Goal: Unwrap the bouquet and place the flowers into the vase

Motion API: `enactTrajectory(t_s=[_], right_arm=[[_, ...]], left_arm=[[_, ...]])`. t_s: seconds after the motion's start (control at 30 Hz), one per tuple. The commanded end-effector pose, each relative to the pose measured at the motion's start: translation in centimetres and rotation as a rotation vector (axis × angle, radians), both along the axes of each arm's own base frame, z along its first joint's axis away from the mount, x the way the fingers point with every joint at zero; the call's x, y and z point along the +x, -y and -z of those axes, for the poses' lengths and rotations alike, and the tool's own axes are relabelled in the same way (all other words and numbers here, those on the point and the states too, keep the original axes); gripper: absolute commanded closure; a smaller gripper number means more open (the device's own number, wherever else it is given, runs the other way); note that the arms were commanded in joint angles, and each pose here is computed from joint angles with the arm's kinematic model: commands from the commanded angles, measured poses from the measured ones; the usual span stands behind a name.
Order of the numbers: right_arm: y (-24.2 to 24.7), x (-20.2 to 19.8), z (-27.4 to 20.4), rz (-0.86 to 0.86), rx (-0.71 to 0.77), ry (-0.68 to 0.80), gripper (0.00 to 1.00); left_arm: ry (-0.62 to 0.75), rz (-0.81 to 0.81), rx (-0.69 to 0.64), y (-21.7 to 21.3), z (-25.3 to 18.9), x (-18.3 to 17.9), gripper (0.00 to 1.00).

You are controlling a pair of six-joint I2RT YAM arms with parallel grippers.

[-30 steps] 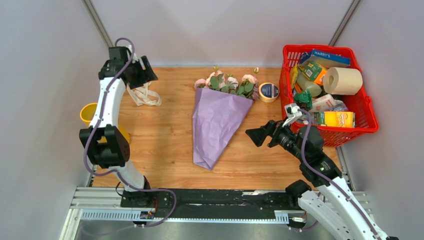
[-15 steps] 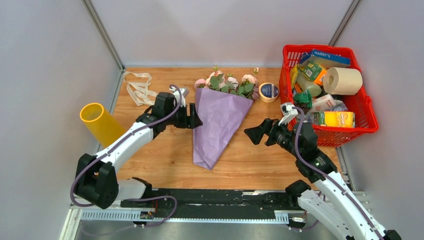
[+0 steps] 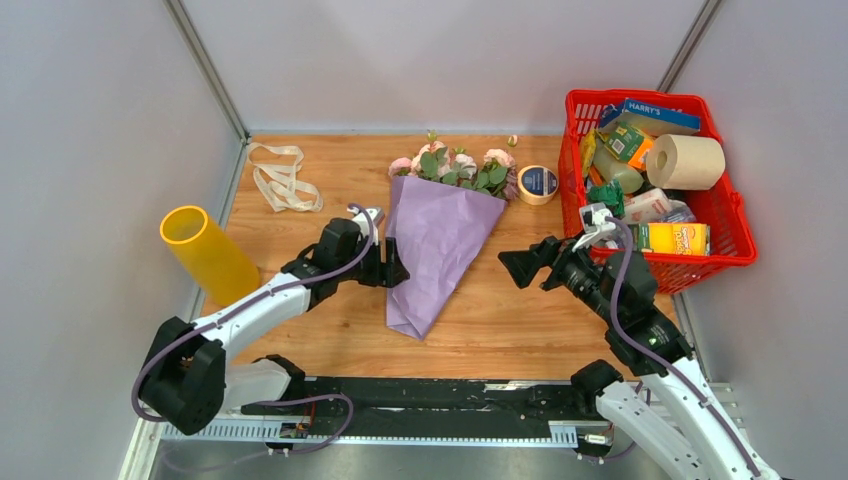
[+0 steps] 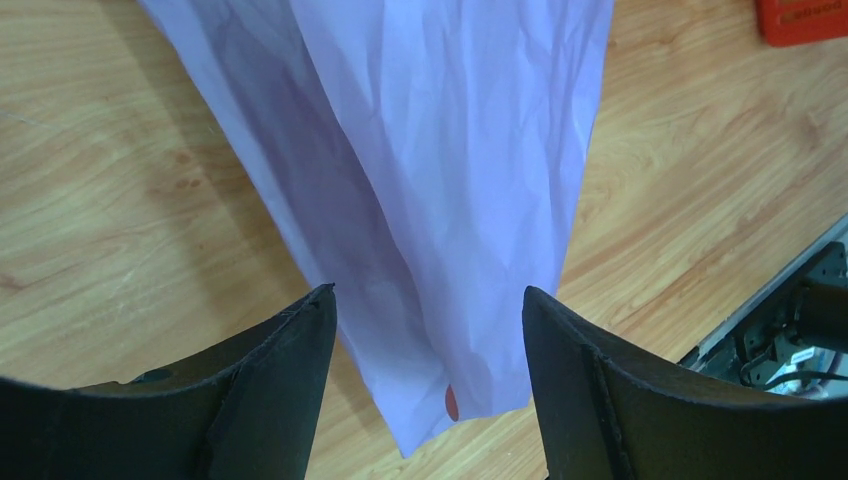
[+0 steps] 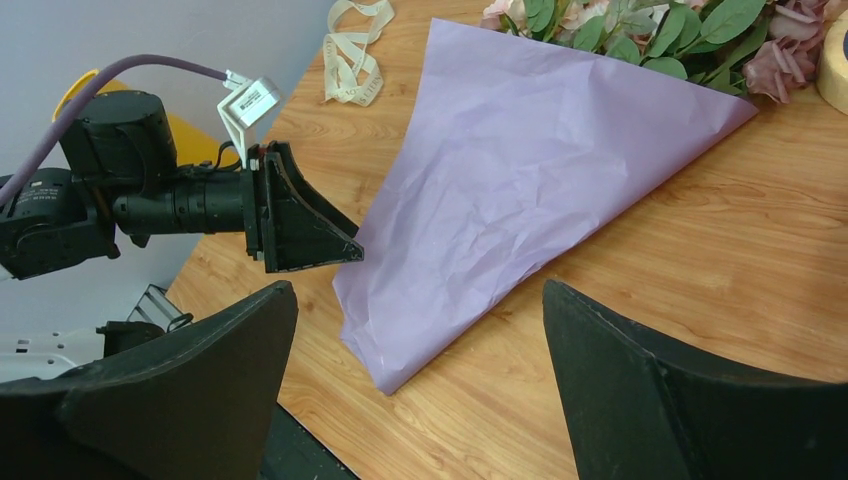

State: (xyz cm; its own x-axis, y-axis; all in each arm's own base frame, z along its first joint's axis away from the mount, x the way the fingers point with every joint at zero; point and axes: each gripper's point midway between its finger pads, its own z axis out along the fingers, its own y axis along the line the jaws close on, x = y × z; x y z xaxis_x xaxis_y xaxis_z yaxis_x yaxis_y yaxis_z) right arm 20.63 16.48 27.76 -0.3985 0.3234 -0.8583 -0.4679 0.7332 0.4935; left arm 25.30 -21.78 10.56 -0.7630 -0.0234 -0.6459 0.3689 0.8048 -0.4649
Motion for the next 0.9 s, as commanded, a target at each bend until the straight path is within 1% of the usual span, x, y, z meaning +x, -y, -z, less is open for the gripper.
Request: enactTrajectory(t_s=[0.0,0.17,0.23,0.3,0.47,0.6,0.63,0.67,0.7,0.73,0.77,0.8,0.83,0.87], right_arm=[[0.5,-0.1,-2.0,0.016,0.003,0.045,0.04],[0.6,0.0,-2.2,0.025,-0.001,0.046,0.04],[0.7,0.0,-2.2,0.029,-0.008,0.05,0.04],[0.8,0.1,-2.1,0.037,-0.016,0.051,0.04],[1.0,0.3,-2.6,0.047,-0.016,0.059,0.04],[1.3,0.7,-3.2,0.062,-0.042,0.085,0.03],[1.5,0.9,-3.5,0.075,-0.055,0.093,0.03],[1.8,1.0,-3.8,0.089,-0.069,0.104,0.03],[2.0,1.1,-4.1,0.098,-0.078,0.112,0.03],[2.2,1.3,-4.3,0.108,-0.083,0.118,0.03],[2.3,1.3,-4.7,0.114,-0.084,0.126,0.03],[2.3,1.4,-4.7,0.119,-0.086,0.125,0.02],[2.3,1.5,-4.7,0.12,-0.087,0.124,0.02],[2.3,1.6,-4.8,0.12,-0.085,0.123,0.02]], left_arm=[[0.058,0.043,-0.088,2.0,-1.3,0.0,0.26],[0.074,0.106,-0.144,3.7,-1.8,-1.0,0.32],[0.081,0.126,-0.17,4.3,-2.1,-1.3,0.38],[0.082,0.147,-0.179,4.8,-2.0,-1.9,0.41],[0.093,0.206,-0.216,6.3,-2.5,-3.3,0.41],[0.098,0.316,-0.312,9.1,-4.0,-5.9,0.41],[0.116,0.332,-0.33,9.6,-4.5,-6.2,0.4],[0.105,0.359,-0.338,10.5,-4.4,-7.3,0.4],[0.125,0.356,-0.357,11.0,-4.7,-7.3,0.39],[0.13,0.383,-0.392,12.3,-5.0,-8.1,0.38],[0.117,0.405,-0.402,13.0,-4.9,-8.8,0.38],[0.088,0.439,-0.391,13.9,-3.8,-9.8,0.37],[0.087,0.459,-0.391,14.7,-3.9,-10.1,0.37],[0.067,0.499,-0.373,15.7,-3.0,-11.1,0.36]])
